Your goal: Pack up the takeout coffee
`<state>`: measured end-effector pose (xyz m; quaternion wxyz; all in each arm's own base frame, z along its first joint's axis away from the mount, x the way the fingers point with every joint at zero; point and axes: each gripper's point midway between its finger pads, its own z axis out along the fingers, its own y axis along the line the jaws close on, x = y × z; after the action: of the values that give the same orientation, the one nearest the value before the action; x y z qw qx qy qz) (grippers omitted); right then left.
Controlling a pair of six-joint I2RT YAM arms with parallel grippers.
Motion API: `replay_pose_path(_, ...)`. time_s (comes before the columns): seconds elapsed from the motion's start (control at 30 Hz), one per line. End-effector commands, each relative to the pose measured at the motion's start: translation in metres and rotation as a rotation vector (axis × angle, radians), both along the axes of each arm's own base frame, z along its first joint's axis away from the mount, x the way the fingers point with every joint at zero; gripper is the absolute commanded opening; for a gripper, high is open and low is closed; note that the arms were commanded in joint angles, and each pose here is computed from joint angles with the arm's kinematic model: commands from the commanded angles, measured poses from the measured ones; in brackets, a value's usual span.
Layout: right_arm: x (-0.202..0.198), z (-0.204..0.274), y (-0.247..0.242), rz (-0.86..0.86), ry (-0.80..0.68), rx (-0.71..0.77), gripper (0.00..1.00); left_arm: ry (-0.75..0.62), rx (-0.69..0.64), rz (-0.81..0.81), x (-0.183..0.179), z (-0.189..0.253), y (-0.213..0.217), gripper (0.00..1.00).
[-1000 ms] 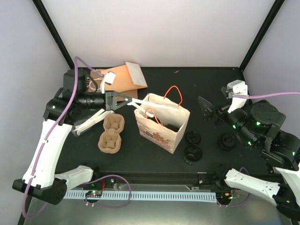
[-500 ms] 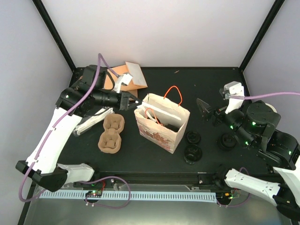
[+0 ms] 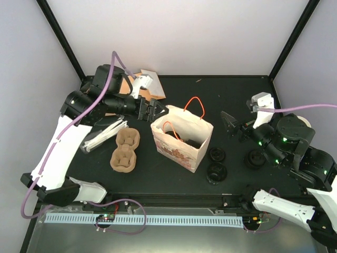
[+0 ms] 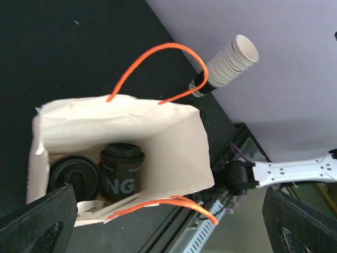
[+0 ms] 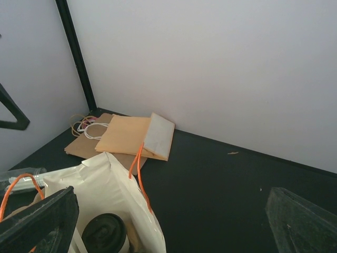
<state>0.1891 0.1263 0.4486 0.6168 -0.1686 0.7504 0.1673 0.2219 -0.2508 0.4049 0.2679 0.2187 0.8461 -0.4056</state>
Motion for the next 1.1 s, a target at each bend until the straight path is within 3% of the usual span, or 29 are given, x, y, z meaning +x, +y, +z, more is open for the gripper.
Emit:
replay_pose_path(0.0, 0.002, 0.003, 0.002, -0.004, -0.009, 0.030, 1.00, -0.093, 0.082, 0.121, -0.007, 0.019, 0.035, 0.99)
replay_pose_path(0.2, 0.002, -0.001, 0.006, 0.010, -0.002, 0.025, 1.00, -0.113, 0.254, 0.446, 0.005, 0.007, 0.115, 0.99)
replay_pose_path(0.3, 0.003, -0.005, 0.008, 0.021, 0.006, 0.020, 1.00, -0.093, 0.390, 0.633, 0.010, -0.017, 0.165, 0.99)
replay_pose_path(0.47, 0.000, -0.008, 0.011, 0.044, 0.005, 0.025, 1.00, -0.048, 0.611, 0.811, 0.017, -0.072, 0.220, 0.99)
replay_pose_path(0.77, -0.008, -0.017, 0.019, 0.111, 0.033, 0.019, 1.00, 0.119, 0.541, 0.953, 0.052, -0.149, 0.241, 0.99)
replay_pose_path(1.07, -0.006, -0.044, 0.020, 0.100, 0.100, -0.035, 1.00, 0.258, 0.650, 1.025, 0.064, -0.205, 0.265, 0.99)
